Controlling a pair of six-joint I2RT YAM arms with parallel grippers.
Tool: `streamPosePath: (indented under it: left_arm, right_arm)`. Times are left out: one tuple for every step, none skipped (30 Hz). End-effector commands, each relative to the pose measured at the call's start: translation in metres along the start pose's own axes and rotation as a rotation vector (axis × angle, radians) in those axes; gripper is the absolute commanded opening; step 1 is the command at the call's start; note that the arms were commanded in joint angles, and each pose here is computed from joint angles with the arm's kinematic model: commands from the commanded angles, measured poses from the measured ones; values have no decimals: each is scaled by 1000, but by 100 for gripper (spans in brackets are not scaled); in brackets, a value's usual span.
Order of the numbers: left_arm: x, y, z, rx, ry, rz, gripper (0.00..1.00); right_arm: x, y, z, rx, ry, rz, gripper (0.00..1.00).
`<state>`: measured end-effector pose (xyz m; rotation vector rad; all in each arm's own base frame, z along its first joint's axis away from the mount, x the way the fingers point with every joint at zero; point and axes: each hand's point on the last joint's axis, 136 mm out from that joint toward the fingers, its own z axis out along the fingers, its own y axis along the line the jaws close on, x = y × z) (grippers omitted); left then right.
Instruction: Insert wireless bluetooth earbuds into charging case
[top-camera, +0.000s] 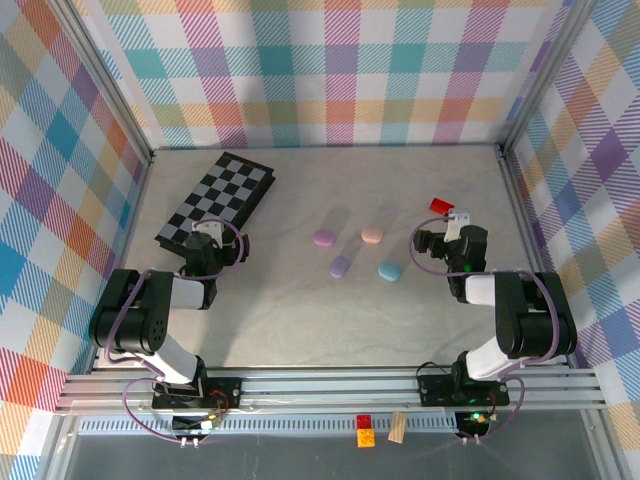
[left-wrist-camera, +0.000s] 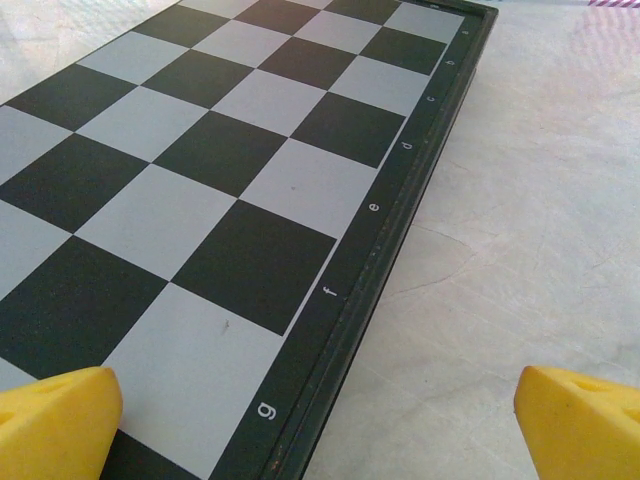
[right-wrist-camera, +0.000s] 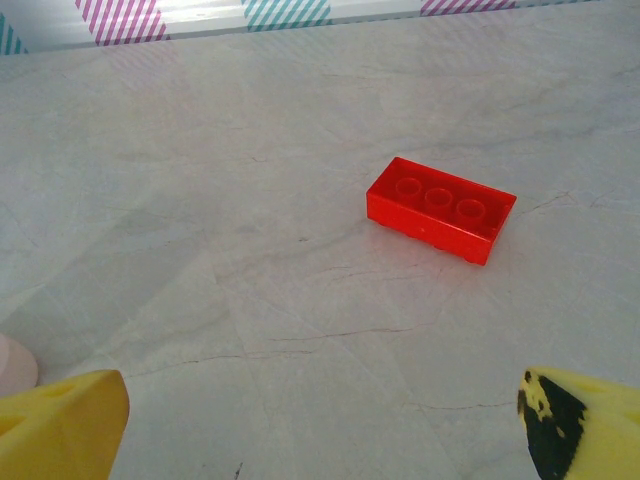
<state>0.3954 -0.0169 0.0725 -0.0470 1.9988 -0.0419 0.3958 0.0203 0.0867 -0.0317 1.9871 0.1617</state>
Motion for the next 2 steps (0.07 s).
streamPosePath:
  left_arm:
    - [-11,0,2,-11,-30,2,100]
    - [-11,0,2,-11,-31,2,100]
  right_arm:
    - [-5,3,0,-19,-29,-7,99]
    - [-5,3,0,-20,-29,-7,99]
